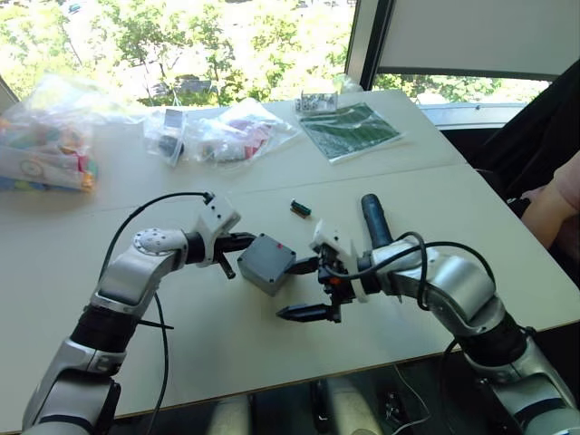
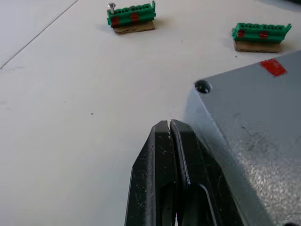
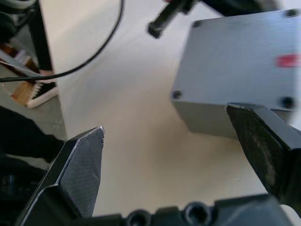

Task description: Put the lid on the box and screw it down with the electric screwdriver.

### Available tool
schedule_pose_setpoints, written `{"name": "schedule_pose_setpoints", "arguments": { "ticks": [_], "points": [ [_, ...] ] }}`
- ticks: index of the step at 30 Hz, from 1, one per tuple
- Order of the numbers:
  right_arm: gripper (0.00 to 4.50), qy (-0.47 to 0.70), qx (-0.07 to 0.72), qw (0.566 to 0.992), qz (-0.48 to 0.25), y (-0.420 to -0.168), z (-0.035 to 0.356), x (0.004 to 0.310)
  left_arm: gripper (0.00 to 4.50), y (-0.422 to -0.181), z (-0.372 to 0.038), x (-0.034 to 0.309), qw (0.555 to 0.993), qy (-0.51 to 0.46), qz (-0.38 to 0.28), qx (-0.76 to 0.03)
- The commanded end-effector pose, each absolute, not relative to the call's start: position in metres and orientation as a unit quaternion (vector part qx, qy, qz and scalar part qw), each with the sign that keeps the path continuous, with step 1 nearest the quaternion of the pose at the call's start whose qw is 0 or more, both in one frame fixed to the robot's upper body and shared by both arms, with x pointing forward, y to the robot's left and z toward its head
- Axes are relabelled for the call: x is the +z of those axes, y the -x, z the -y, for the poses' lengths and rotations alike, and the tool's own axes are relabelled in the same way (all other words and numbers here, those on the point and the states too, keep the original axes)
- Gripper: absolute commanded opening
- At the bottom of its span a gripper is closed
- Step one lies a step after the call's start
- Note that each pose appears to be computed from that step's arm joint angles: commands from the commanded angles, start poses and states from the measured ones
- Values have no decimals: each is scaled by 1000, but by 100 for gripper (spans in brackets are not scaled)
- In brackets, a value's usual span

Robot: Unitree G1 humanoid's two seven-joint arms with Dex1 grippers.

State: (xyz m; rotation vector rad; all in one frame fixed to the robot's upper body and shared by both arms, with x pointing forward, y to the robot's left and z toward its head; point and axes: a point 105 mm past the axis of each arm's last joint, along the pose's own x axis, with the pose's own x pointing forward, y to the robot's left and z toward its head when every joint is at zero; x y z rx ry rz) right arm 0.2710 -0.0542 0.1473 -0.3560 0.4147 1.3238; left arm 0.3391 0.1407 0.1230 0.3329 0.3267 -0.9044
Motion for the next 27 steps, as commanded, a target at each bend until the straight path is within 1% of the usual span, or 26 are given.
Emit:
{"name": "schedule_pose_setpoints", "arguments": {
  "ticks": [1, 3, 5, 8, 10, 13, 18, 23, 27],
  "points": [
    [444, 194, 582, 773, -160, -290, 71, 160, 0, -324, -158, 137, 874, -176, -152, -426],
    [444, 208, 573, 777, -156, -300, 75, 159, 0, -311, -161, 135, 867, -179, -165, -435],
    [444, 236, 569, 773, -154, -310, 77, 152, 0, -294, -160, 131, 856, -170, -182, -452],
    [444, 244, 577, 764, -151, -315, 72, 147, 0, -276, -155, 127, 846, -152, -197, -471],
    [444, 249, 590, 754, -149, -315, 65, 143, 0, -270, -151, 125, 845, -140, -203, -475],
    [444, 235, 614, 739, -149, -308, 52, 140, 0, -280, -143, 124, 857, -142, -189, -459],
    [444, 217, 631, 729, -155, -298, 43, 137, 0, -301, -141, 124, 869, -155, -179, -435],
    [444, 204, 627, 735, -156, -295, 40, 138, 0, -310, -140, 128, 872, -159, -166, -433],
    [444, 197, 622, 740, -162, -294, 40, 138, 0, -312, -140, 128, 871, -164, -165, -432]
  ]
}}
